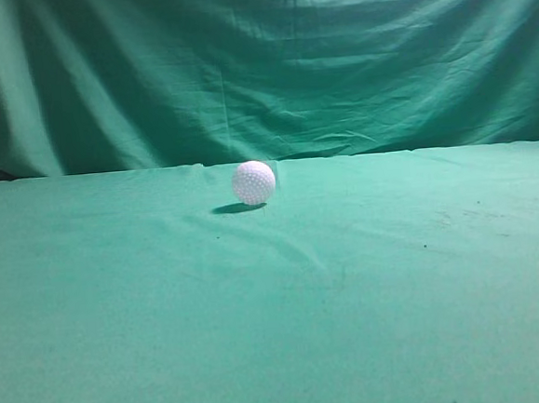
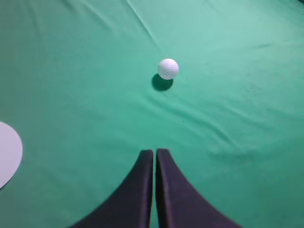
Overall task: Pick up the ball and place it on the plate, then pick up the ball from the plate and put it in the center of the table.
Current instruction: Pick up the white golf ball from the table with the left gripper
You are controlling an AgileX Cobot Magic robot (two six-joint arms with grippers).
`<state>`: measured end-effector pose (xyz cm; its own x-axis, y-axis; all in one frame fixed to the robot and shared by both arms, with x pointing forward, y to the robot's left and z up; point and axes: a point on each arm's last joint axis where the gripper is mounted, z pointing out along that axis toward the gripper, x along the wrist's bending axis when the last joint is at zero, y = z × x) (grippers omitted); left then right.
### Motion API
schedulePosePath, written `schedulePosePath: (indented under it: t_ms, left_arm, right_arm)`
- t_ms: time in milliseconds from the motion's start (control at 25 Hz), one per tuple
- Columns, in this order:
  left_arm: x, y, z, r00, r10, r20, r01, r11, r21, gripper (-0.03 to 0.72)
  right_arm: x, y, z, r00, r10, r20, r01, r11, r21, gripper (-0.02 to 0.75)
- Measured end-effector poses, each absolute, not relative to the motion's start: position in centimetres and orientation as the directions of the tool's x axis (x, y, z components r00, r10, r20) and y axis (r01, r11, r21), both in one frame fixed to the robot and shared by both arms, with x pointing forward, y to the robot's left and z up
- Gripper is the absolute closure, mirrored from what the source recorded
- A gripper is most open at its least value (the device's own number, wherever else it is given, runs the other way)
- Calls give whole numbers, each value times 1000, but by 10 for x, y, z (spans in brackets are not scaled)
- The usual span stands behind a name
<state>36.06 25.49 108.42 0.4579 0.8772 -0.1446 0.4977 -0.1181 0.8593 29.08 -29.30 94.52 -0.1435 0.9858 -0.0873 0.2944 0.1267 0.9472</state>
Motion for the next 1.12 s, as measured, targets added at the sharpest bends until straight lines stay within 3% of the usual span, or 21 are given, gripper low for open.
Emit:
schedulePosePath:
  t_ms: [200, 400, 680, 1080, 1120]
  left_arm:
    - [398, 234, 1092, 571, 812, -124, 503, -226, 834, 688]
    - [452, 207, 1084, 606, 784, -134, 547, -289, 785, 688]
    - [522, 159, 1054, 714, 699, -33, 537, -517, 667, 688]
    - [596, 101, 1021, 782, 623, 11, 490, -626, 607, 688]
    - [602, 99, 1017, 785, 619, 9, 491, -632, 599, 655]
  right_arm:
    - [291, -293, 945, -143, 986, -87, 294, 127, 947, 738]
    - [291, -293, 945, -143, 986, -87, 294, 127, 947, 738]
    - [291, -293, 945, -143, 986, -87, 294, 127, 947, 738]
    - [291, -293, 945, -143, 986, -87, 294, 127, 947, 738]
    - [291, -293, 945, -143, 986, -87, 294, 127, 947, 738]
